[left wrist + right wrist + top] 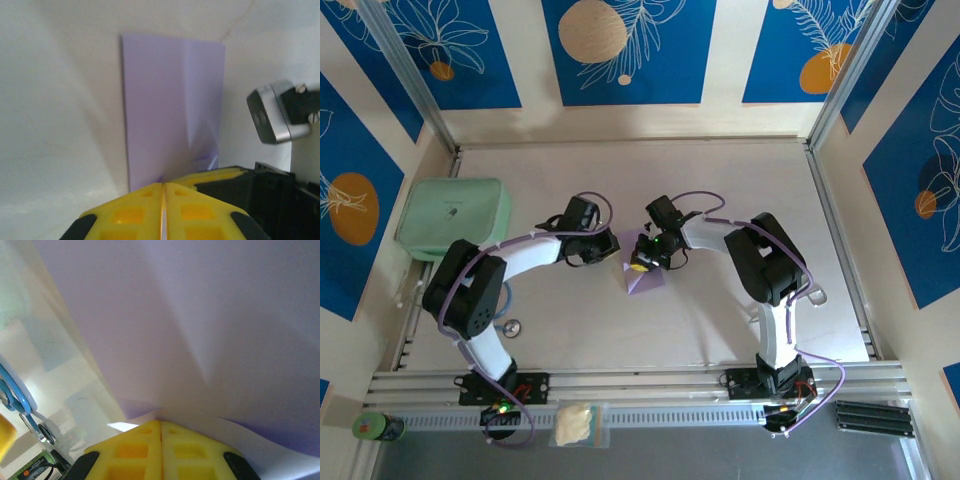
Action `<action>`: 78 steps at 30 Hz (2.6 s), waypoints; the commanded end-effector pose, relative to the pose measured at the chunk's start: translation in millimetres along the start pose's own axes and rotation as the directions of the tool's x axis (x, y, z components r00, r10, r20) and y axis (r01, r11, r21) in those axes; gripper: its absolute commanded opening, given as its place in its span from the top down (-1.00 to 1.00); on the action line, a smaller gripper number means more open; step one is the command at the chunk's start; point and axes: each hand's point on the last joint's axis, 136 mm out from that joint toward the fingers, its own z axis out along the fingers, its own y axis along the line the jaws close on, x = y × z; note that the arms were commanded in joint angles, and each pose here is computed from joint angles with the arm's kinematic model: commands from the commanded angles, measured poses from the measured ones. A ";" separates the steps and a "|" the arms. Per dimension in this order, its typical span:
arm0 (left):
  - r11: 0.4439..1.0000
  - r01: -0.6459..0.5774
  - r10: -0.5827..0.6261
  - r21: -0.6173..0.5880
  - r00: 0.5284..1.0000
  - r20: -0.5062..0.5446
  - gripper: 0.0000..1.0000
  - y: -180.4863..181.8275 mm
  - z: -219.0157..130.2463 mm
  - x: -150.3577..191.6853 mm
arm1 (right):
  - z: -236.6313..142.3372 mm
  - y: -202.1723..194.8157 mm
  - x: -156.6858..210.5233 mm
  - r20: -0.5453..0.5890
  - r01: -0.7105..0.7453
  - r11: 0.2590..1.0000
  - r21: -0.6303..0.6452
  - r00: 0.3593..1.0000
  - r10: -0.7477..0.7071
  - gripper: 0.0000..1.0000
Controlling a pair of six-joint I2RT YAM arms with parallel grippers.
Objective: Fold a paper plane with a square sheet of paper (pick it up from the middle)
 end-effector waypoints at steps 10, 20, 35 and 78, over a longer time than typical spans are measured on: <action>0.999 -0.010 0.008 -0.034 0.997 -0.072 1.00 5.5 26.7 26.1 | 10.0 -32.1 10.6 -0.048 -0.065 0.993 0.102 0.996 0.070 0.98; 0.999 -0.016 0.011 -0.047 0.995 -0.099 1.00 8.7 36.1 32.1 | 10.8 -29.9 10.8 -0.051 -0.063 0.994 0.091 0.996 0.067 0.99; 0.987 -0.034 0.017 -0.160 0.995 -0.103 1.00 35.9 41.9 34.4 | 4.6 -11.3 7.7 -0.044 -0.008 1.000 0.014 0.999 0.009 0.98; 0.990 -0.138 0.138 0.000 0.990 -0.027 0.98 -18.3 18.7 12.6 | 6.4 -44.0 3.1 -0.018 0.076 0.996 -0.042 0.997 -0.077 0.98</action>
